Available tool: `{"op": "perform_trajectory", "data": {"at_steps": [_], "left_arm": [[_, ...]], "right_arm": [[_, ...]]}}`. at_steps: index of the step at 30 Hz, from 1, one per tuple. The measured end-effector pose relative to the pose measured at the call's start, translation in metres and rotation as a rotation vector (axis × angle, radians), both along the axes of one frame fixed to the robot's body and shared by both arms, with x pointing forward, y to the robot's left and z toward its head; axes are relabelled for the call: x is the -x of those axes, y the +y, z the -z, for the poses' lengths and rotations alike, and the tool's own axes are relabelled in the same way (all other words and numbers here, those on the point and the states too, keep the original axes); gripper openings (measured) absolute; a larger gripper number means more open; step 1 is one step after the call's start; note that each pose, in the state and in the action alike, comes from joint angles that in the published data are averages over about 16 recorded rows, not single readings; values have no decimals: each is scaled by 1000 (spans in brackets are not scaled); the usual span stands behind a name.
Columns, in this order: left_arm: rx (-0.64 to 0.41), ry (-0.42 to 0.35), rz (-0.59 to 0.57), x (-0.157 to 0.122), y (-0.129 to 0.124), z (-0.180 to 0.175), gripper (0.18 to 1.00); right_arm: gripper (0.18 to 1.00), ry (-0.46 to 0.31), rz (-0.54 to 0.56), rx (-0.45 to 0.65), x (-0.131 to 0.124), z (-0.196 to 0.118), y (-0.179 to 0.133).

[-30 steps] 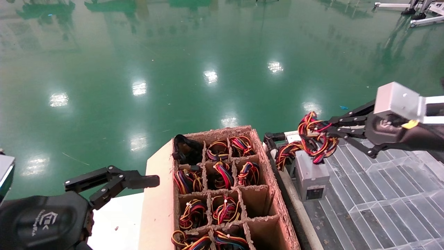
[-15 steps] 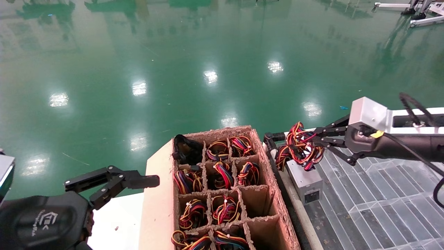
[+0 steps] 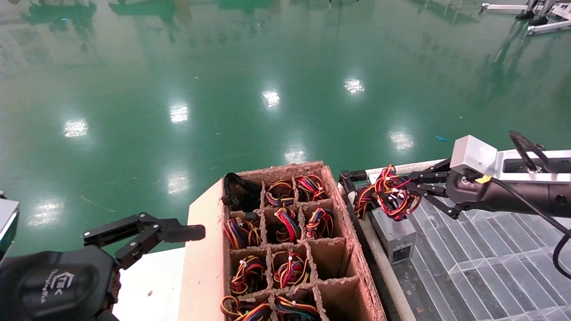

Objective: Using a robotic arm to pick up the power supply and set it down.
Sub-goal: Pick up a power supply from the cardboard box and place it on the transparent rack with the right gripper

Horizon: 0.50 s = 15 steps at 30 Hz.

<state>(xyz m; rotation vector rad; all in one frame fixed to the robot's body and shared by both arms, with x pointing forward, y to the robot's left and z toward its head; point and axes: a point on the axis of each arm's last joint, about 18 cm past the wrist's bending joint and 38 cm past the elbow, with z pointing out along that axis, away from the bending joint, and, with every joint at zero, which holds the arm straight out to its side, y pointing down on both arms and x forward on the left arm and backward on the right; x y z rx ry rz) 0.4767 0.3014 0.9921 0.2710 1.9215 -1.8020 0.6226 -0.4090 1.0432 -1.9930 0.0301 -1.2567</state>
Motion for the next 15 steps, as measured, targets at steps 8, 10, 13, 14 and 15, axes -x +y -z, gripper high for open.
{"op": "perform_trajectory", "data": {"at_steps": [8,10,13,14,15], "left_arm": [[0,0,0,0,0,0,1001],[0,0,0,0,0,0,1001],[0,0,0,0,0,0,1001],[0,0,0,0,0,0,1001],[0,0,0,0,0,0,1001]], "right_arm": [[205,3,18,-8,-3,6,-10],[205,1,23,-8,-4,7,-11],[205,-1,30,-7,-5,8,-14],[205,-2,32,-6,-6,8,-14],[205,-3,34,-5,-6,9,-15]]}}
